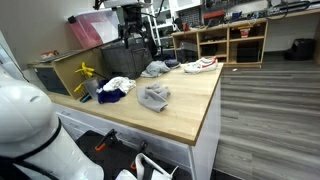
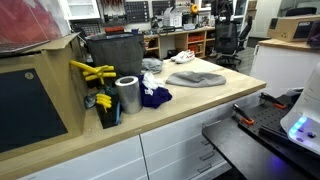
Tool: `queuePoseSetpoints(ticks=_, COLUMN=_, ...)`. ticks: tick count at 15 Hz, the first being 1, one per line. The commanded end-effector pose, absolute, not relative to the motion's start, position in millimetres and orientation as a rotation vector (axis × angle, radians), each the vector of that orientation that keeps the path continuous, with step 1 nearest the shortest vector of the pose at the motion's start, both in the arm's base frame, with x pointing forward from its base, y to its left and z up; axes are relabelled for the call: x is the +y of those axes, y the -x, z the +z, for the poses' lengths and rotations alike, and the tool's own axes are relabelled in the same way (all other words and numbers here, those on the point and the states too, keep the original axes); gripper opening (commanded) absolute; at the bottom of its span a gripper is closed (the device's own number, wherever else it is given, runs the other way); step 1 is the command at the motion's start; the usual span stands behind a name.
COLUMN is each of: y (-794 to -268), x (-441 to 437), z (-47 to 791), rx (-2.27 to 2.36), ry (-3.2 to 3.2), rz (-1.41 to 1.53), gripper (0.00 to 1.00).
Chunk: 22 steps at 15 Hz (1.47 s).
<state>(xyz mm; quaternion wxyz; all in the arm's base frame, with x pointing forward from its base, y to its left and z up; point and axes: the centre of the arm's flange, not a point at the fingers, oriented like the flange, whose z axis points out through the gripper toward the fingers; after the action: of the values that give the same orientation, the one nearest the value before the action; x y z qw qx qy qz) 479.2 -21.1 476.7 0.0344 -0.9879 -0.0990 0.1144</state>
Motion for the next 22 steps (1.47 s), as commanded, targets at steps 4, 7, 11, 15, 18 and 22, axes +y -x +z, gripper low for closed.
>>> queuePoseSetpoints(ticks=4, y=-487.9, x=-18.0, z=421.8, rx=-0.206, ry=3.083, rz=0.383, gripper=1.0)
queuePoseSetpoints(ticks=7, y=-487.4, x=-19.6, z=420.0, rx=-0.232, ry=3.066, rz=0.403, gripper=1.0)
queuePoseSetpoints(ticks=11, y=-493.8, x=-7.7, z=411.2, rx=-0.273, ry=3.073, rz=0.414, gripper=1.0)
queuePoseSetpoints(ticks=15, y=-502.6, x=1.8, z=384.0, rx=-0.331, ry=3.076, rz=0.404, gripper=1.0)
queuePoseSetpoints(ticks=18, y=-512.5, x=1.6, z=357.7, rx=-0.358, ry=3.07, rz=0.427, gripper=1.0)
queuePoseSetpoints(ticks=22, y=-519.4, x=-0.9, z=321.2, rx=-0.435, ry=3.05, rz=0.503, gripper=1.0)
